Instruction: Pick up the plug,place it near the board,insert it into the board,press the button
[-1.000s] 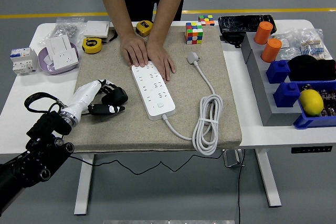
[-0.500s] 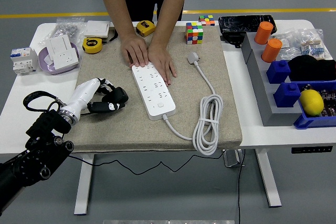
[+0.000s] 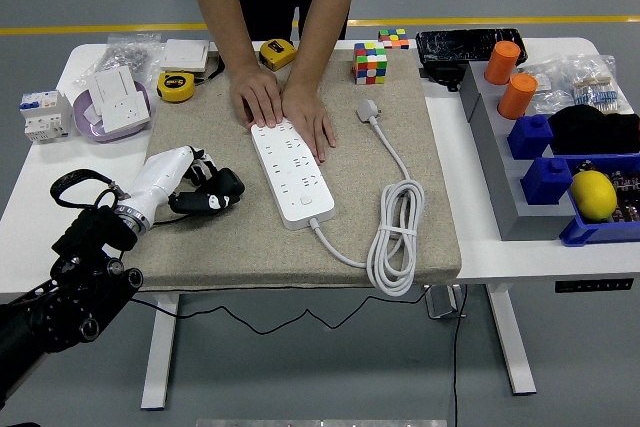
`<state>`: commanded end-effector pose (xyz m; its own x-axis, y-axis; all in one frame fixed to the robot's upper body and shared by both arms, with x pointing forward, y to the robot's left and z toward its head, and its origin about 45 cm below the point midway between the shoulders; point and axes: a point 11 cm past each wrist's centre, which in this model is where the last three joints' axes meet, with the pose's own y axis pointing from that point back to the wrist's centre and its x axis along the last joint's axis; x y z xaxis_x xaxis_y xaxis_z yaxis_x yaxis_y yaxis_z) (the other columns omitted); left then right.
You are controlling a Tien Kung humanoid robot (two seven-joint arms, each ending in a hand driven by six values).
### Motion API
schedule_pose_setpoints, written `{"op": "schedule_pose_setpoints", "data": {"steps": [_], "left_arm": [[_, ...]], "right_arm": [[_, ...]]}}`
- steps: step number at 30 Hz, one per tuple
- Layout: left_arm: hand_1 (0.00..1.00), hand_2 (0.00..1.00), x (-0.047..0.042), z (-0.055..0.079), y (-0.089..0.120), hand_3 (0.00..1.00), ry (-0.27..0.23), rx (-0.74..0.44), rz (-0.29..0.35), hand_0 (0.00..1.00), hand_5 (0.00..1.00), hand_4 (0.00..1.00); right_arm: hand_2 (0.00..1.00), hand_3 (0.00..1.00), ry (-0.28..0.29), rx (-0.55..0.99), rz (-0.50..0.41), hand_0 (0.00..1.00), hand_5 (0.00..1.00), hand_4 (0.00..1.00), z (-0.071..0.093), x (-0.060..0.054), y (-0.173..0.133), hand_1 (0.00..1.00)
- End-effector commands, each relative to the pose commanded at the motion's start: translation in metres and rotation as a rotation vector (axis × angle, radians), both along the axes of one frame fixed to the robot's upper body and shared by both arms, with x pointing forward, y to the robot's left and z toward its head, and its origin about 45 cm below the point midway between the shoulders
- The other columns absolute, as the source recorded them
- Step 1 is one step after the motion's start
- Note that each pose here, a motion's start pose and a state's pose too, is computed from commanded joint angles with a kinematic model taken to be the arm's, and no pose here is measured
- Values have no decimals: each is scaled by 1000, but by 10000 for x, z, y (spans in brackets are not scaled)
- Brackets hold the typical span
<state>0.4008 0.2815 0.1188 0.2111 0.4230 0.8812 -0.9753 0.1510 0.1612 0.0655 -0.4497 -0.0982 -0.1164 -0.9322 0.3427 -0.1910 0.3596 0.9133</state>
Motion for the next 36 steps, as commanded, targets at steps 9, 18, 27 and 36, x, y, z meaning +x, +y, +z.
{"op": "schedule_pose_setpoints", "data": {"steps": [9, 18, 27, 36], "left_arm": [[363, 332, 59, 228, -65, 346, -52, -34, -35, 422, 208, 585], [358, 334, 186, 566, -434, 337, -120, -20, -176, 415, 179, 577], [358, 334, 362, 601, -587, 334, -133, 51, -224, 414, 175, 581], [356, 328, 379, 753, -391, 333, -161, 24, -164, 415, 169, 585]], "right_arm": [[745, 779, 1, 0, 3, 930, 804, 998, 1, -1, -3, 793], [745, 781, 3, -5, 9, 930, 804, 998, 13, 16, -26, 795], [745, 781, 4, -8, 19, 929, 804, 998, 23, 36, -42, 796], [745, 780, 13, -3, 5, 929, 803, 998, 6, -34, -30, 795]]}}
